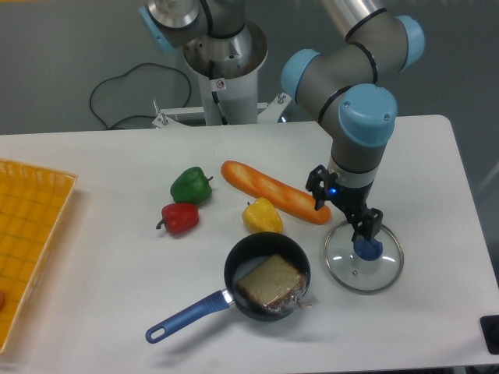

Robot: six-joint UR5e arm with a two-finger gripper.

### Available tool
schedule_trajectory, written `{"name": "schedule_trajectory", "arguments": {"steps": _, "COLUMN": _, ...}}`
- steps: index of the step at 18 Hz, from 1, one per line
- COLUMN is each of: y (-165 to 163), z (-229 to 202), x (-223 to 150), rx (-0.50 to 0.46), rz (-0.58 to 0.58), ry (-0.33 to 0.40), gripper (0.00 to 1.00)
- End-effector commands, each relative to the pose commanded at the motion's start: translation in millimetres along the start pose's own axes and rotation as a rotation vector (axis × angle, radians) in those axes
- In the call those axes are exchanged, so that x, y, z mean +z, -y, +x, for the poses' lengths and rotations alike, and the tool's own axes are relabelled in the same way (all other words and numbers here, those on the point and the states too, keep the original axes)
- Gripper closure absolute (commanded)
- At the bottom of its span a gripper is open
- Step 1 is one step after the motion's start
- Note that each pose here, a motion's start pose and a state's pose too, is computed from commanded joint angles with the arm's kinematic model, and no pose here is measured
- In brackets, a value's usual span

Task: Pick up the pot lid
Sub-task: 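Move the gripper over the blue knob of the glass lid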

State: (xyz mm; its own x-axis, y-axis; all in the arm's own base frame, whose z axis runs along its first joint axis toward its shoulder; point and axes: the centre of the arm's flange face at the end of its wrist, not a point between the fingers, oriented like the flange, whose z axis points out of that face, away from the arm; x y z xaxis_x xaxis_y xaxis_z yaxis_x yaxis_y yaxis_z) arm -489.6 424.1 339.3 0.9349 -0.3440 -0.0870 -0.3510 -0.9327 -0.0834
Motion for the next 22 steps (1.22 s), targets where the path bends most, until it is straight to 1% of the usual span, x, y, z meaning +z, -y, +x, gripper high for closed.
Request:
{"name": "schedule_trajectory", "arguments": {"steps": 6, "y": -1, "z": 1, "x": 10, "rx": -0.01, "rz": -0.003, "ry": -0.018, "gripper": 0.0}}
{"name": "schedule_trajectory", "arguments": {"steps": 9, "y": -3, "z": 9, "x": 21, "rx": -0.015, "rz": -0.002, "ry": -0.043, "gripper": 0.0}}
{"name": "schedule_trajectory", "arguments": {"steps": 12, "y": -10, "z": 4, "x": 22, "rx": -0.036, "rz": 0.041, "ry": -0.044, "gripper": 0.0}}
{"name": "schedule_trajectory", "arguments": {"steps": 17, "y": -13, "z": -4, "x": 39, "rx": -0.041, "rz": 0.047, "ry": -0.046, "gripper": 0.0}}
{"name": "schedule_trajectory", "arguments": {"steps": 18, "y": -12, "z": -6, "x": 37, "rx": -0.042, "rz": 0.048, "ry": -0.04, "gripper": 0.0}}
{"name": "schedule_trajectory", "arguments": {"steps": 21, "y": -18, "z": -9, "x": 42, "rx": -0.07, "rz": 0.046, "ry": -0.049, "gripper": 0.0}}
{"name": "schedule_trajectory", "arguments": {"steps": 22, "y": -18, "z": -10, "x": 45, "rx": -0.102, "rz": 0.046, "ry": -0.053, "gripper": 0.0}}
